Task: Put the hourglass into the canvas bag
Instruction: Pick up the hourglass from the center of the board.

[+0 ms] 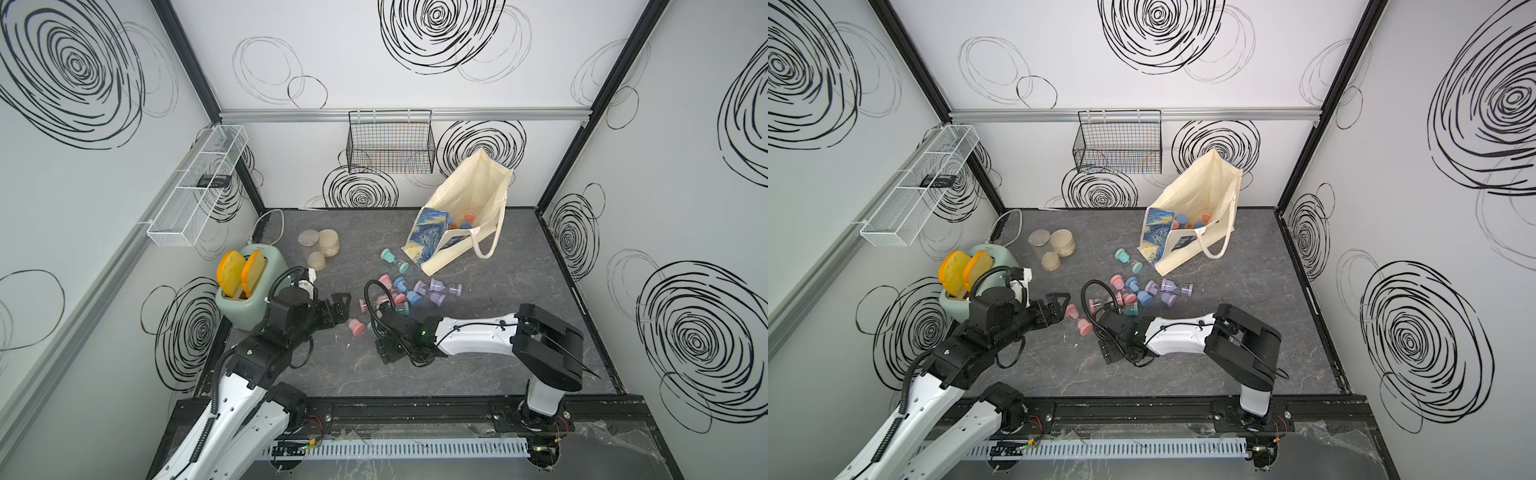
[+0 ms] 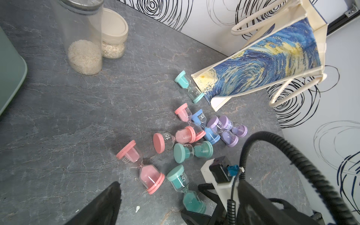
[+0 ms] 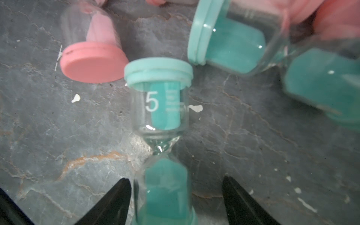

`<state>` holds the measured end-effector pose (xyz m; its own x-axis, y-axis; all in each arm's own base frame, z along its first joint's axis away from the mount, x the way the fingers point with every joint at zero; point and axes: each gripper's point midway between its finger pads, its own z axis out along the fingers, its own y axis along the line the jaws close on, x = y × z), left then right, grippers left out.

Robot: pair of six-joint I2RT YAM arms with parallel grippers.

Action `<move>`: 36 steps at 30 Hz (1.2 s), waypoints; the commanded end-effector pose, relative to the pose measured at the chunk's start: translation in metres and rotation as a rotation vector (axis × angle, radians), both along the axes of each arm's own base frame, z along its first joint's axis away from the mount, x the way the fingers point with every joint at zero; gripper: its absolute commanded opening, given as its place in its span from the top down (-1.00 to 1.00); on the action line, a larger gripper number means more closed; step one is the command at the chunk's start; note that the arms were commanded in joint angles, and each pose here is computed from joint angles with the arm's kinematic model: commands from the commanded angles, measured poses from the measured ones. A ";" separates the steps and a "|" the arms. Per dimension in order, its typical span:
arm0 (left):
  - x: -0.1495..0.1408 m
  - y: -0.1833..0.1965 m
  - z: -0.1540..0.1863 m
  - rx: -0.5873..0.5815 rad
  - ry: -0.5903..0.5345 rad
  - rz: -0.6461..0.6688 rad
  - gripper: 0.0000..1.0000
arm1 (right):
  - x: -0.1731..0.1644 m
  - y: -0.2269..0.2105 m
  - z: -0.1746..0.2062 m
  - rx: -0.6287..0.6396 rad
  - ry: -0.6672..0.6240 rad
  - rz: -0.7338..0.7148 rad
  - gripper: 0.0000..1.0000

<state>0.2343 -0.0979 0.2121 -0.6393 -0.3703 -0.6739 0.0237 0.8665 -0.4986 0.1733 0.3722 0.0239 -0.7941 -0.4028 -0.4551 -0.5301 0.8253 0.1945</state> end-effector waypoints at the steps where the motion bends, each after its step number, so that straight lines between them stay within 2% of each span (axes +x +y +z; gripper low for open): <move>1: 0.007 0.002 0.009 -0.023 -0.031 0.030 -0.92 | -0.008 -0.013 -0.019 -0.095 0.011 0.022 -0.53; 10: 0.010 0.001 0.010 -0.033 -0.032 0.035 -0.92 | -0.016 -0.028 -0.034 -0.155 0.002 0.035 -0.30; 20: 0.014 -0.001 0.012 -0.042 -0.037 0.037 -0.92 | -0.017 -0.023 -0.034 -0.137 0.000 0.050 -0.05; 27: 0.015 -0.002 0.016 -0.045 -0.040 0.035 -0.92 | -0.015 -0.016 -0.019 -0.094 -0.020 0.065 0.06; 36: 0.020 -0.003 0.033 -0.046 -0.075 0.030 -0.92 | -0.015 -0.008 0.017 0.037 -0.027 0.082 0.19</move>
<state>0.2466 -0.1007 0.2198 -0.6288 -0.3930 -0.6710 0.0111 0.8583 -0.5131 0.1608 0.3635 0.0256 -0.7450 -0.4628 -0.4804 -0.5961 0.7851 0.1682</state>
